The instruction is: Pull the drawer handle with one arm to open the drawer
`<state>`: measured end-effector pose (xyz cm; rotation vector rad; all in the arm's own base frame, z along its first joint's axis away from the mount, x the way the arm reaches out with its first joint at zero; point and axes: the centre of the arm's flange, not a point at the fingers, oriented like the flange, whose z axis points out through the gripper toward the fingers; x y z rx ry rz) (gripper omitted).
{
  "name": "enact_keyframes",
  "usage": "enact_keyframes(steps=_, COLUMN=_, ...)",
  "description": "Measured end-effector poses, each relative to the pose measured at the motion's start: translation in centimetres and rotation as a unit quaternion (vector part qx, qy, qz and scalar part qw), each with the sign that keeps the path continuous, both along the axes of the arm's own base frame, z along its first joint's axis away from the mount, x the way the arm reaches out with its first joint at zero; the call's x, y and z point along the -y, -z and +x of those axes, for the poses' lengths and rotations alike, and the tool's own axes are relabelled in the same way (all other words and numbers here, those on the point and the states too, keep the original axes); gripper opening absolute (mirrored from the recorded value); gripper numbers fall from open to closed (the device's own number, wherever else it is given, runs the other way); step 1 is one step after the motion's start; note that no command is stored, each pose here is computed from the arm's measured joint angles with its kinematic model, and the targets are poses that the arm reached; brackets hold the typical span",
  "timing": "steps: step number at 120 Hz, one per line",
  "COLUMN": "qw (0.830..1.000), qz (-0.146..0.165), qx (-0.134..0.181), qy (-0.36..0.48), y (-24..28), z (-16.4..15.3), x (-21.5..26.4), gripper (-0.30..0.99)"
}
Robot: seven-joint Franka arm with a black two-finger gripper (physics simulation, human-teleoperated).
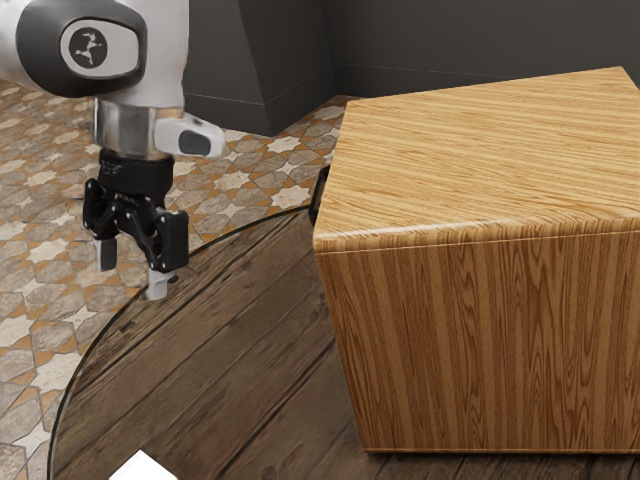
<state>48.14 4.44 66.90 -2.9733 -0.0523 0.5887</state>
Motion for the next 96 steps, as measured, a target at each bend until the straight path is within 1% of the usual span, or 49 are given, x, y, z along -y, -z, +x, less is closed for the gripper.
enact_keyframes(steps=9, qw=0.998, qz=0.008, qx=0.064, qy=0.004, y=-0.1, z=1.9, x=0.0, gripper=0.69)
enact_keyframes(steps=17, qw=0.994, qz=0.010, qx=0.107, qy=0.006, y=-0.5, z=3.1, x=0.0, gripper=0.69)
enact_keyframes(steps=27, qw=0.990, qz=0.000, qx=0.144, qy=0.004, y=-0.9, z=3.9, x=-0.4, gripper=0.69)
enact_keyframes(steps=34, qw=0.987, qz=-0.005, qx=0.163, qy=0.008, y=-1.2, z=4.4, x=0.2, gripper=0.69)
enact_keyframes(steps=38, qw=0.985, qz=-0.014, qx=0.172, qy=0.008, y=-1.4, z=4.6, x=0.3, gripper=0.69)
enact_keyframes(steps=42, qw=0.983, qz=-0.032, qx=0.179, qy=0.002, y=-1.5, z=4.7, x=0.0, gripper=0.69)
enact_keyframes(steps=48, qw=0.977, qz=-0.087, qx=0.192, qy=-0.023, y=-1.5, z=4.8, x=-2.3, gripper=0.69)
enact_keyframes(steps=53, qw=0.968, qz=-0.138, qx=0.205, qy=-0.047, y=-1.4, z=4.8, x=-5.1, gripper=0.69)
enact_keyframes(steps=61, qw=0.953, qz=-0.188, qx=0.224, qy=-0.075, y=-1.6, z=4.8, x=-7.8, gripper=0.69)
enact_keyframes(steps=68, qw=0.942, qz=-0.223, qx=0.240, qy=-0.075, y=-2.4, z=5.2, x=-7.1, gripper=0.69)
enact_keyframes(steps=78, qw=0.929, qz=-0.265, qx=0.252, qy=-0.055, y=-3.3, z=6.2, x=-3.4, gripper=0.69)
enact_keyframes(steps=88, qw=0.920, qz=-0.289, qx=0.259, qy=-0.051, y=-3.7, z=6.6, x=-1.9, gripper=0.69)
enact_keyframes(steps=96, qw=0.916, qz=-0.300, qx=0.259, qy=-0.057, y=-3.3, z=6.9, x=-1.7, gripper=0.69)
